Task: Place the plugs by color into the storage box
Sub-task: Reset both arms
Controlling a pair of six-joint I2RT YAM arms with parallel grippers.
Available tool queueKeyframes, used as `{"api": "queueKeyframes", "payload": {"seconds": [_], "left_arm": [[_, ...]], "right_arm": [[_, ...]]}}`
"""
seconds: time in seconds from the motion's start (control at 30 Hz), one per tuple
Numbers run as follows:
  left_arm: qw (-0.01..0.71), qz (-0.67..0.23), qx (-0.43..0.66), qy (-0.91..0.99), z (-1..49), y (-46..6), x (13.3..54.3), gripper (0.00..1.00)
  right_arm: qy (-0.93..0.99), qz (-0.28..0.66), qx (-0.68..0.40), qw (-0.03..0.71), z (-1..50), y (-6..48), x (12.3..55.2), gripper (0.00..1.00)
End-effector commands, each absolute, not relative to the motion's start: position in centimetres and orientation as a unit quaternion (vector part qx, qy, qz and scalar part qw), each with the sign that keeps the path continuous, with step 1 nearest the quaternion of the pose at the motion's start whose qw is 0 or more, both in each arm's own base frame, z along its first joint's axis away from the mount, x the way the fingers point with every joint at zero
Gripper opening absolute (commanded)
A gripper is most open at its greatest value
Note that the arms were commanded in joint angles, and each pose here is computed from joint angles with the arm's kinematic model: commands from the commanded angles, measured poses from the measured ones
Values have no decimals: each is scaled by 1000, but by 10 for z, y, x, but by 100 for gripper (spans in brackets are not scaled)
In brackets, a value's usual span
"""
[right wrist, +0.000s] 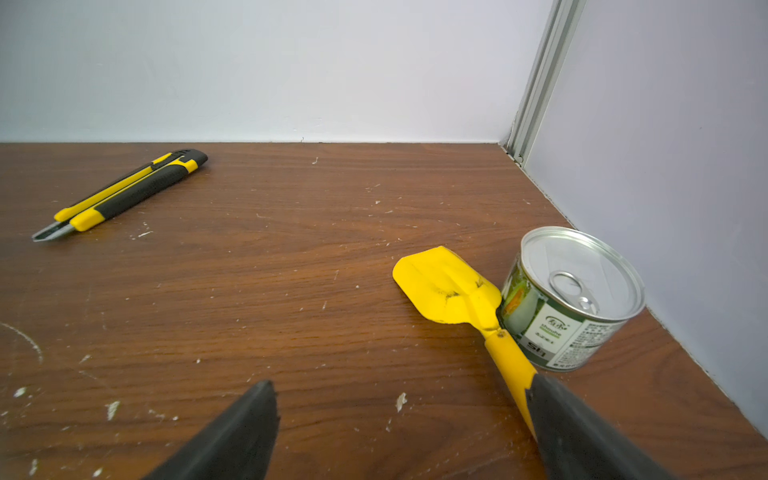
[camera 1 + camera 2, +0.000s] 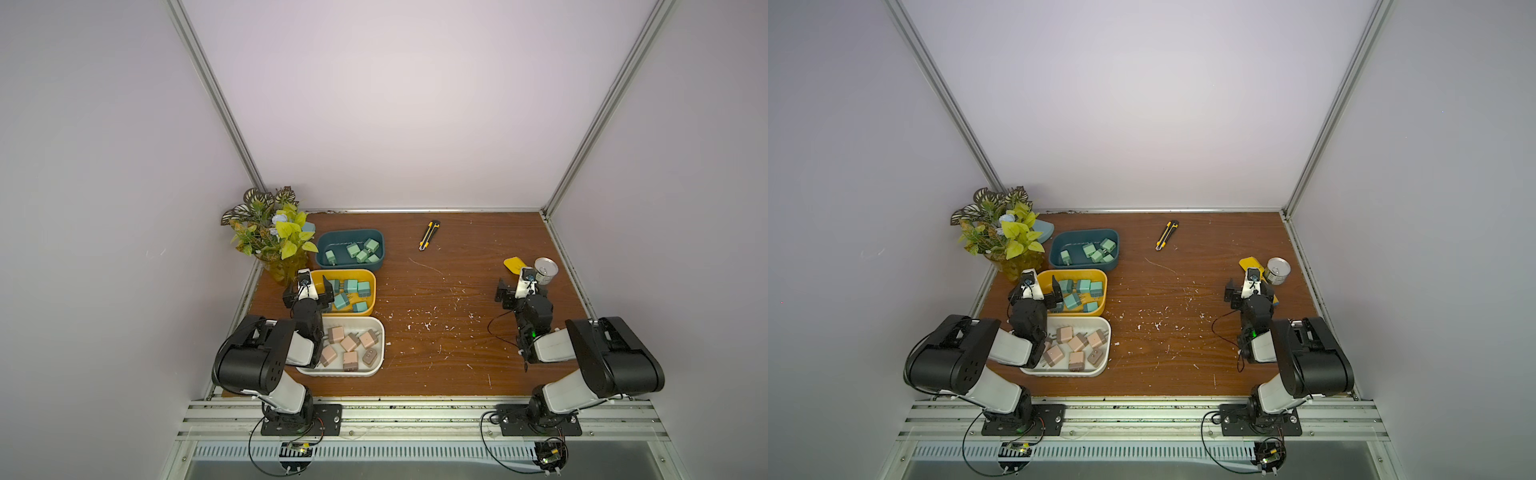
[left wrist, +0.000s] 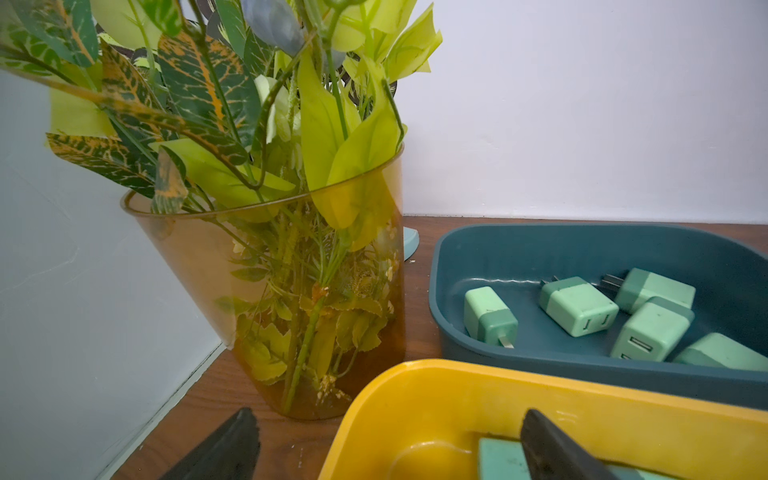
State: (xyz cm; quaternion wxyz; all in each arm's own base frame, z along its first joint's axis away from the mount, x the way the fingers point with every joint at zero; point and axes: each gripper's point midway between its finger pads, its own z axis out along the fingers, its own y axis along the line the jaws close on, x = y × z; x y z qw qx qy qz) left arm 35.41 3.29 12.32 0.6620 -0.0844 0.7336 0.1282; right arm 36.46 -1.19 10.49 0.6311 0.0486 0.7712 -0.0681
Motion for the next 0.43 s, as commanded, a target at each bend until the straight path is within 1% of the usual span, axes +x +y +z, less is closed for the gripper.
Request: {"api": "queueKeyframes", "payload": {"seconds": [0.0,0.4], "left_arm": [[671,131,-98,723,130,39,357,99],[671,123,-99,724,130,40,359,99]], "right_arm": [[752,-72,61,653,124,-15,370,100],[751,-72,61,653,124,-15,370,100]]}}
